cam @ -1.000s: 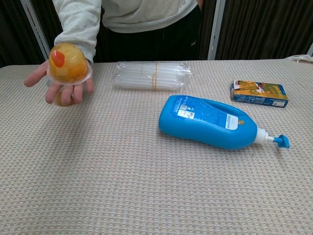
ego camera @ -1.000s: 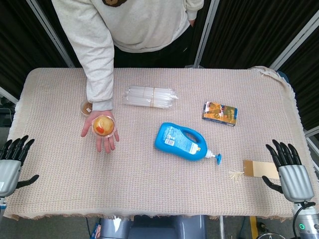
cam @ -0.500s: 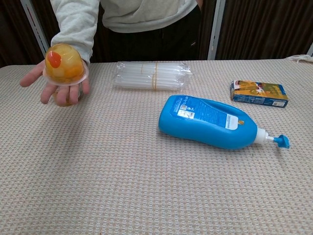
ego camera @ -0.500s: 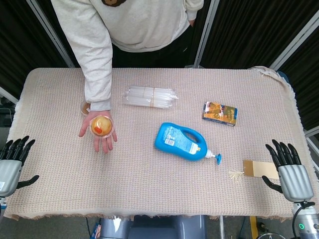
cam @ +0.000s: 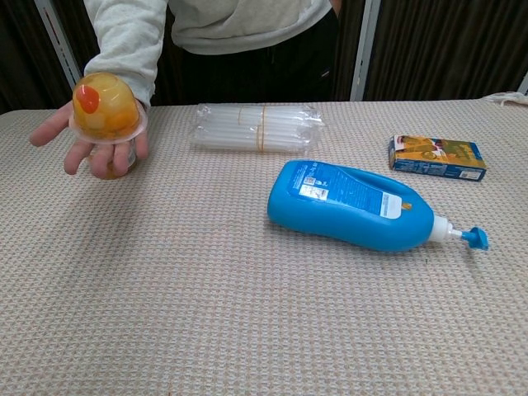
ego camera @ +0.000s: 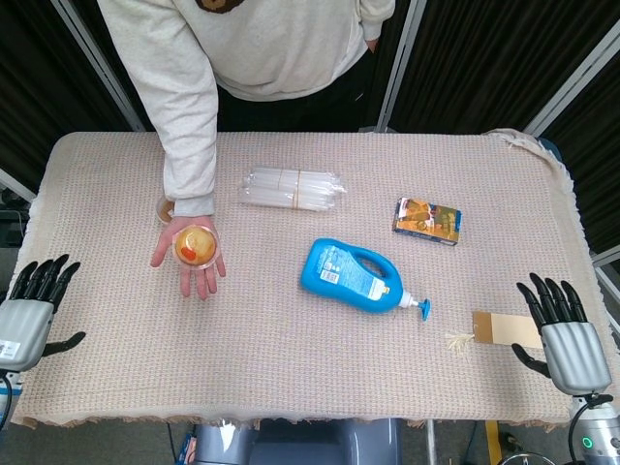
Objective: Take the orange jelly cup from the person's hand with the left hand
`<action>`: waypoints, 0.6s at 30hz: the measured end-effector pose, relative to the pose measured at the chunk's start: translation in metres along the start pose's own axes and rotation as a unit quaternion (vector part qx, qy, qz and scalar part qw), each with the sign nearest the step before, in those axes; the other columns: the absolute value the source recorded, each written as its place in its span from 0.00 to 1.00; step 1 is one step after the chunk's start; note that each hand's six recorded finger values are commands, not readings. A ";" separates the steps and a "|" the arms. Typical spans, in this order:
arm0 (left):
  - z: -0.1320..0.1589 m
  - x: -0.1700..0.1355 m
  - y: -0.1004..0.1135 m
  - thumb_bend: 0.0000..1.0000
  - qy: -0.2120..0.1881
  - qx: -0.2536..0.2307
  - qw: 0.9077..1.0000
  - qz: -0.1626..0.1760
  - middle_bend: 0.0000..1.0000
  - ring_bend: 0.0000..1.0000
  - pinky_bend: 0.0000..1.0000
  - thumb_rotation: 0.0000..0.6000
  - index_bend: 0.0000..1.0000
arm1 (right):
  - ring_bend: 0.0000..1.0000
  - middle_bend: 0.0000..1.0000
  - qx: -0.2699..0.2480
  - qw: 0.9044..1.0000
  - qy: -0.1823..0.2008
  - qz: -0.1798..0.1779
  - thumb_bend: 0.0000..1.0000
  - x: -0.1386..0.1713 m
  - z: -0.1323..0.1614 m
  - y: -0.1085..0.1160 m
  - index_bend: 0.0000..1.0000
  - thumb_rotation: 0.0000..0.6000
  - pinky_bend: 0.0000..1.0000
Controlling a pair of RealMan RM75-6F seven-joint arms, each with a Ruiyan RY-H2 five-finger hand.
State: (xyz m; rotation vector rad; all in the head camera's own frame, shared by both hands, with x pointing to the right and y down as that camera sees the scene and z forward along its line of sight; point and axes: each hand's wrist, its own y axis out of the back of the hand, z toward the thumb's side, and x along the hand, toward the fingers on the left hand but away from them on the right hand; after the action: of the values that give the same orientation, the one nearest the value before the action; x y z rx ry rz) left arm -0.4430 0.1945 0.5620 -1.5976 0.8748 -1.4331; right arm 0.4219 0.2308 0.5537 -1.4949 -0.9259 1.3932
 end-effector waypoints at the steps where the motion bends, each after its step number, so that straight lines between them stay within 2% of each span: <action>1: 0.005 0.007 0.004 0.16 -0.004 0.000 1.000 -0.001 0.00 0.00 0.00 1.00 0.04 | 0.00 0.00 0.000 1.000 0.000 0.002 0.11 0.000 0.000 -0.001 0.10 1.00 0.00; 10: 0.058 0.076 0.041 0.24 -0.021 0.014 0.999 -0.028 0.00 0.00 0.06 1.00 0.11 | 0.00 0.00 -0.002 1.000 -0.007 0.023 0.11 -0.003 -0.002 -0.007 0.10 1.00 0.00; 18: 0.110 0.120 0.060 0.29 -0.034 0.028 0.997 -0.063 0.00 0.00 0.09 1.00 0.15 | 0.00 0.00 -0.003 0.999 -0.010 0.030 0.11 -0.001 -0.004 -0.006 0.10 1.00 0.00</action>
State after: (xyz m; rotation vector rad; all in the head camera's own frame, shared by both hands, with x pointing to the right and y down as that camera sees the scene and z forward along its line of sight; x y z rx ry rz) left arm -0.3185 0.0737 0.5562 -1.6734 0.6996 -1.4681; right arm 0.4258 0.2317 0.5602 -1.5272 -0.9056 1.4526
